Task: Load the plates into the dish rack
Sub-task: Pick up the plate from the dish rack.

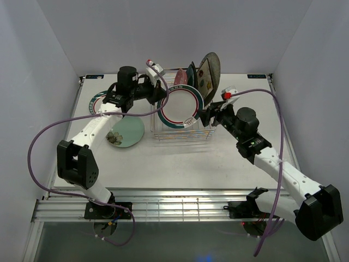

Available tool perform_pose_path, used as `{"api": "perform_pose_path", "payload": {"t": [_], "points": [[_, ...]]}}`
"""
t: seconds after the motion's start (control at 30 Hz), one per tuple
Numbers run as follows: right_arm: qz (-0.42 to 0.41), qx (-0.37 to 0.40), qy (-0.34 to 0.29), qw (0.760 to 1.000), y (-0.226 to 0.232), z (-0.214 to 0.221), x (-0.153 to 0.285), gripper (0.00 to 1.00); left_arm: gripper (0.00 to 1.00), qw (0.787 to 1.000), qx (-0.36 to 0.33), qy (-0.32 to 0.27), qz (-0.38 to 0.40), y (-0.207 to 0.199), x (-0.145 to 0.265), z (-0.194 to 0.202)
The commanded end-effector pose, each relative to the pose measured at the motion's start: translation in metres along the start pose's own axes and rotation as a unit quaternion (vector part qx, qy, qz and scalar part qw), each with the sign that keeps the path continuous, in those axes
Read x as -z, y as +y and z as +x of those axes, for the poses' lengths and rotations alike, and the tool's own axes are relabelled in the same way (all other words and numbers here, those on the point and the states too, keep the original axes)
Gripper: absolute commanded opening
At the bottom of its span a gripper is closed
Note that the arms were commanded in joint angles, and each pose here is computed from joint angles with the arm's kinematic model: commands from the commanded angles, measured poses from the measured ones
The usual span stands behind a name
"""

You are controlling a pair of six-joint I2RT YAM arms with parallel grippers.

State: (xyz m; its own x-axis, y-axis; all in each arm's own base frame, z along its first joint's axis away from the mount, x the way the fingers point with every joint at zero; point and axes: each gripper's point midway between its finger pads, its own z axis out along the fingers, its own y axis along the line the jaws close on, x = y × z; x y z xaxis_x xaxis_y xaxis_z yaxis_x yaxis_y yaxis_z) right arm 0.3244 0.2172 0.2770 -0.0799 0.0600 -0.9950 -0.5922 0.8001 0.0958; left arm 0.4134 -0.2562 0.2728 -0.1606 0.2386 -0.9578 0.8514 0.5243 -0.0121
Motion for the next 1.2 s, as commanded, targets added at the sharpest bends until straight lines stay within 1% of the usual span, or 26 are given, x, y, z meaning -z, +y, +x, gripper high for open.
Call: {"api": "perform_pose_path", "payload": {"t": [0.0,0.1,0.17,0.3,0.53,0.6,0.63,0.77,0.9,0.97,1.07,1.13,1.17], "points": [[-0.026,0.012,-0.036,0.999,0.007,-0.038,-0.003,0.75,0.0,0.997,-0.04,-0.068,0.026,-0.018,0.037,-0.063],[-0.033,0.006,-0.033,0.999,0.006,-0.042,-0.004,0.74,0.0,0.996,-0.038,-0.075,0.04,-0.021,0.047,-0.068],[-0.043,0.002,-0.034,0.998,0.007,-0.049,-0.006,0.72,0.0,0.995,-0.035,-0.079,0.049,-0.022,0.053,-0.069],[-0.054,-0.013,-0.014,0.998,0.007,-0.044,-0.014,0.71,0.0,0.993,-0.039,-0.095,0.062,-0.029,0.066,-0.077],[-0.09,-0.022,-0.001,0.996,0.016,-0.041,-0.025,0.69,0.0,0.991,-0.034,-0.101,0.078,-0.036,0.072,-0.081],[-0.1,-0.024,0.005,0.995,0.018,-0.038,-0.029,0.66,0.0,0.991,-0.03,-0.099,0.082,-0.037,0.073,-0.081],[-0.112,-0.024,0.006,0.993,0.022,-0.039,-0.03,0.6,0.0,0.991,-0.031,-0.1,0.083,-0.036,0.074,-0.083],[-0.135,-0.027,0.008,0.99,0.029,-0.036,-0.033,0.51,0.0,0.991,-0.026,-0.099,0.086,-0.036,0.073,-0.082],[-0.141,-0.023,0.005,0.99,0.03,-0.036,-0.032,0.36,0.0,0.992,-0.024,-0.095,0.083,-0.033,0.069,-0.078],[-0.148,-0.022,0.006,0.989,0.033,-0.034,-0.03,0.33,0.0,0.992,-0.024,-0.093,0.078,-0.03,0.068,-0.076],[-0.153,-0.022,0.006,0.988,0.034,-0.033,-0.03,0.26,0.0,0.993,-0.022,-0.09,0.076,-0.028,0.066,-0.072],[-0.156,-0.023,0.006,0.988,0.034,-0.034,-0.029,0.16,0.0,0.993,-0.021,-0.09,0.076,-0.027,0.065,-0.071],[-0.159,-0.025,0.006,0.987,0.036,-0.033,-0.029,0.08,0.0,0.993,-0.02,-0.09,0.076,-0.027,0.064,-0.071]]}}
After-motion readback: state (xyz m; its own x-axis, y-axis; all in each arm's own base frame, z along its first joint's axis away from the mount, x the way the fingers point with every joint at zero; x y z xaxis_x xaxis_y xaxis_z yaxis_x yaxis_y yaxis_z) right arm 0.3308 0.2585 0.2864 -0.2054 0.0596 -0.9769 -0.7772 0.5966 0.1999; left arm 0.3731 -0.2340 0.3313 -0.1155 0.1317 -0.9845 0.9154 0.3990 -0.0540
